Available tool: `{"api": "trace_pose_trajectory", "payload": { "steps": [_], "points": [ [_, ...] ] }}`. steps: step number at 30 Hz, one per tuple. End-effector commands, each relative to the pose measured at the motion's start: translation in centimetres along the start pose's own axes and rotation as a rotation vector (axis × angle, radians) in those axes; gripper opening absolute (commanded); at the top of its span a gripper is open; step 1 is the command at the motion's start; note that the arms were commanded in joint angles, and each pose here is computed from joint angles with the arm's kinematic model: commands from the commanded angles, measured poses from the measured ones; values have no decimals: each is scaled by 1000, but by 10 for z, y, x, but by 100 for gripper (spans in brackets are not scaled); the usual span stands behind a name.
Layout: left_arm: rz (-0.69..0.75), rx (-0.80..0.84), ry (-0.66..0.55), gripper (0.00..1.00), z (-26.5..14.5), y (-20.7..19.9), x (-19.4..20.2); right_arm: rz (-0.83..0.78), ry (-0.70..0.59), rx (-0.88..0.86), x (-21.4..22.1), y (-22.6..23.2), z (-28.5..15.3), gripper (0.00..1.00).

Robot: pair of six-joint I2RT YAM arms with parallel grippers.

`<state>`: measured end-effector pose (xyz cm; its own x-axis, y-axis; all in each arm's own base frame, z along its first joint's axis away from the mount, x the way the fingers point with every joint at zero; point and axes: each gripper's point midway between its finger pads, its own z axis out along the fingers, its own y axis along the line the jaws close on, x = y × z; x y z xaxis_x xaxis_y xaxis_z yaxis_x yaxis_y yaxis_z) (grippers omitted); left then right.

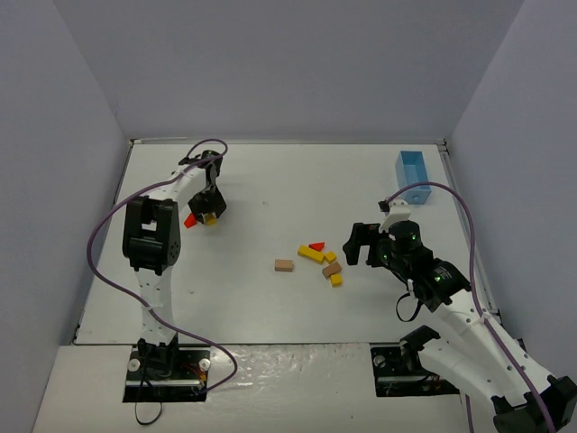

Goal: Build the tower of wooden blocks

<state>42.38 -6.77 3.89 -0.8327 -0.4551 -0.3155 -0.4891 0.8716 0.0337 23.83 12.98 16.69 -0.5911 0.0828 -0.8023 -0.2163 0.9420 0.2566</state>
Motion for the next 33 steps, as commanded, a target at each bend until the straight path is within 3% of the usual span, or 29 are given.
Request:
{"api": "trace_pose_trajectory", "payload": {
  "steps": [1, 9, 16, 33],
  "points": [
    [-5, 78, -124, 46, -59, 1, -31, 10, -52, 0, -12, 3, 2, 100],
    [49, 59, -148, 43, -73, 10, -14, 8, -49, 7, -11, 2, 3, 100],
    [48, 48, -92, 27, -54, 7, -3, 11, -52, 10, -11, 2, 2, 100],
    [37, 65, -99, 26, -52, -9, -11, -5, -31, -13, -8, 6, 5, 100]
  ]
}}
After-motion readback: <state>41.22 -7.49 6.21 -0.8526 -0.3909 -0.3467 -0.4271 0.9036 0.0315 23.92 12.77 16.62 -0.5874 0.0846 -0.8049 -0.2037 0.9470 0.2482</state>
